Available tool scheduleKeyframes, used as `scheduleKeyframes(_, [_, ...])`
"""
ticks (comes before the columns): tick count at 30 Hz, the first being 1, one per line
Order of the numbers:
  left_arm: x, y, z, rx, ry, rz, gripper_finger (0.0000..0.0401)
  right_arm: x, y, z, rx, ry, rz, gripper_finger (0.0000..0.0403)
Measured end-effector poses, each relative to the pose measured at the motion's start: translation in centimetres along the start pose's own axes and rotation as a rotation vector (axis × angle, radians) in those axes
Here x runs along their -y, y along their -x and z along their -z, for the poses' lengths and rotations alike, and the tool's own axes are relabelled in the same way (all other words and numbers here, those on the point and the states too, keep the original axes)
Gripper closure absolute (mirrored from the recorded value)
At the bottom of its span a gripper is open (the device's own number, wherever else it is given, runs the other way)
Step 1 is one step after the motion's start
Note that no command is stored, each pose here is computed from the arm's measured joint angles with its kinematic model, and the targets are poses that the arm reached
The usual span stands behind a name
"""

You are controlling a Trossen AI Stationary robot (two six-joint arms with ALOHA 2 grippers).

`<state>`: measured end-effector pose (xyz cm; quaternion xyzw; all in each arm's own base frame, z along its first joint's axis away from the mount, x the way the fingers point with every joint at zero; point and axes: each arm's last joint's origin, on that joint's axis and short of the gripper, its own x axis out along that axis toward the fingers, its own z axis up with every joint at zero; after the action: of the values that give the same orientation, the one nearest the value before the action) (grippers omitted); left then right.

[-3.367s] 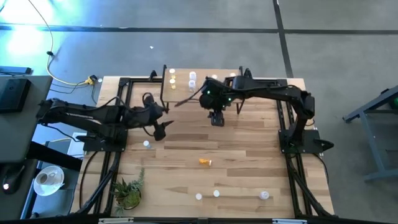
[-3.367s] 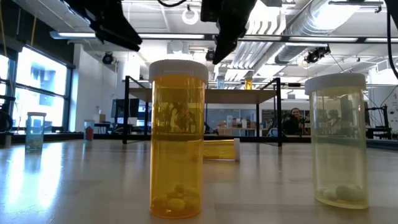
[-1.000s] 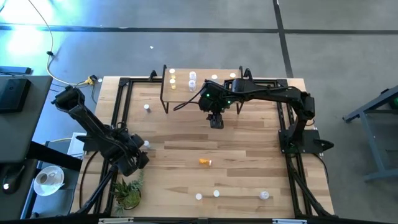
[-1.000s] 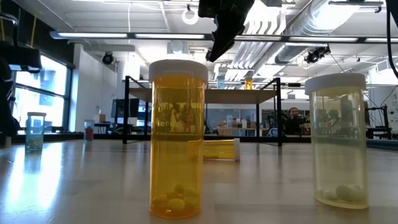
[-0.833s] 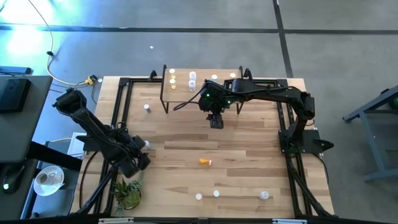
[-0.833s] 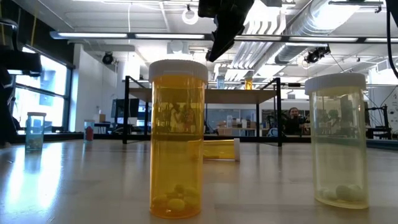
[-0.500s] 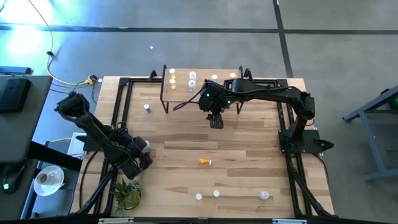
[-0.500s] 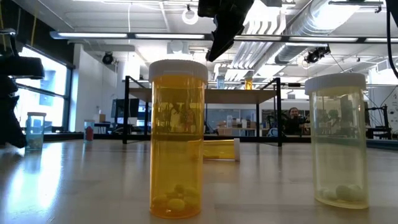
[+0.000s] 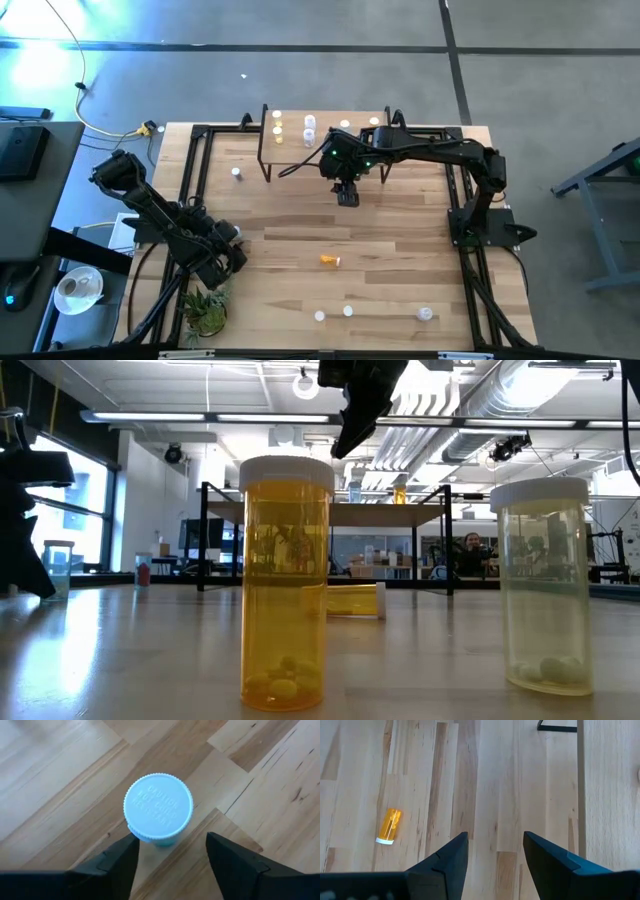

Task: Pick and place medicine bottles onto shelf by color
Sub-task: Put the bottom blue pill bottle into the shelf aligned with the blue pill bottle

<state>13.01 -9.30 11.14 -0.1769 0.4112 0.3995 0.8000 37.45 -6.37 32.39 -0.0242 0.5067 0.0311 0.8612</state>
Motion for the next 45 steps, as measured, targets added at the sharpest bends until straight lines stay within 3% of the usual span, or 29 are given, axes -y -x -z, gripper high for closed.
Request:
scheduleKeyframes(9, [0.0, 0.0, -0.07, 0.025, -0.017, 0.001, 0.0265, 0.0, 0.0, 0.0, 0.0, 0.0, 0.0, 0.0221])
scheduleKeyframes(19, [0.0, 0.0, -0.11, 0.039, -0.027, 0.002, 0.031, -0.01, 0.0, -0.01, 0.0, 0.0, 0.0, 0.0221])
scheduleKeyframes(45, [0.34, 0.02, -0.11, 0.039, -0.064, 0.03, 0.0321, -0.01, 0.0, -0.01, 0.0, -0.007, 0.0, 0.0221])
